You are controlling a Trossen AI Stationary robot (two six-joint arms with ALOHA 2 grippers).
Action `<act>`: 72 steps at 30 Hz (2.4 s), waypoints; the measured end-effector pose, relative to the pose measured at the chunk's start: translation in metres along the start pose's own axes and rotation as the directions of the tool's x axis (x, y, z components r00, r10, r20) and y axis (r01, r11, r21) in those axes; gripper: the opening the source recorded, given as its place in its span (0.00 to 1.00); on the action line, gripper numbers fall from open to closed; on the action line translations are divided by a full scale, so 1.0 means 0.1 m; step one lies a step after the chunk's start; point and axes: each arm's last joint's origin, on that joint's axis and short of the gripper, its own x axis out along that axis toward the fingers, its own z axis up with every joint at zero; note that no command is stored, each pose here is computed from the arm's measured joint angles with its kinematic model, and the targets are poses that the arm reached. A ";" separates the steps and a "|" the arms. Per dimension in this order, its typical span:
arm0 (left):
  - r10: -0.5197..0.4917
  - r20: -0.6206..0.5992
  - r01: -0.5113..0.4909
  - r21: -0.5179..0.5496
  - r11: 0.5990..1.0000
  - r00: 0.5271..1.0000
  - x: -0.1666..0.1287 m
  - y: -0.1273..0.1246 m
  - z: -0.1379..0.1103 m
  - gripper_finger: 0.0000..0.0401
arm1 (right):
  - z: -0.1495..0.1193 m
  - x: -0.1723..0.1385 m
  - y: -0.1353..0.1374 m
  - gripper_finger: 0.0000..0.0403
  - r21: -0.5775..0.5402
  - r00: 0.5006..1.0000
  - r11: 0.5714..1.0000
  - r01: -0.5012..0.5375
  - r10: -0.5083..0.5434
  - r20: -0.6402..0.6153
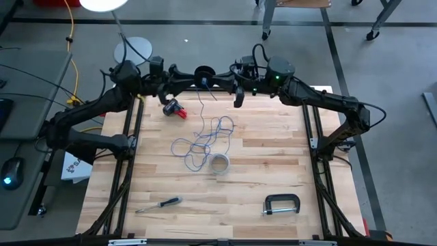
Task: Coil cords
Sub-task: Coil the blue wire on the spool
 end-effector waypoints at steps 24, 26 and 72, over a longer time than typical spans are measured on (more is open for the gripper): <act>0.036 0.105 -0.024 -0.112 0.993 0.994 -0.24 -0.04 0.22 0.00 | 0.16 -0.32 0.08 0.29 -0.028 0.988 0.992 0.122 -0.124 -0.095; -0.001 0.160 0.026 -0.154 0.988 0.987 -0.30 -0.07 0.31 0.00 | 0.08 -0.32 0.05 0.35 -0.042 0.973 0.987 0.158 -0.163 -0.161; -0.063 0.342 0.111 -0.124 0.986 0.937 -0.24 -0.26 0.61 0.00 | -0.86 0.58 -0.21 0.12 -0.116 0.982 0.981 0.154 -0.166 -0.096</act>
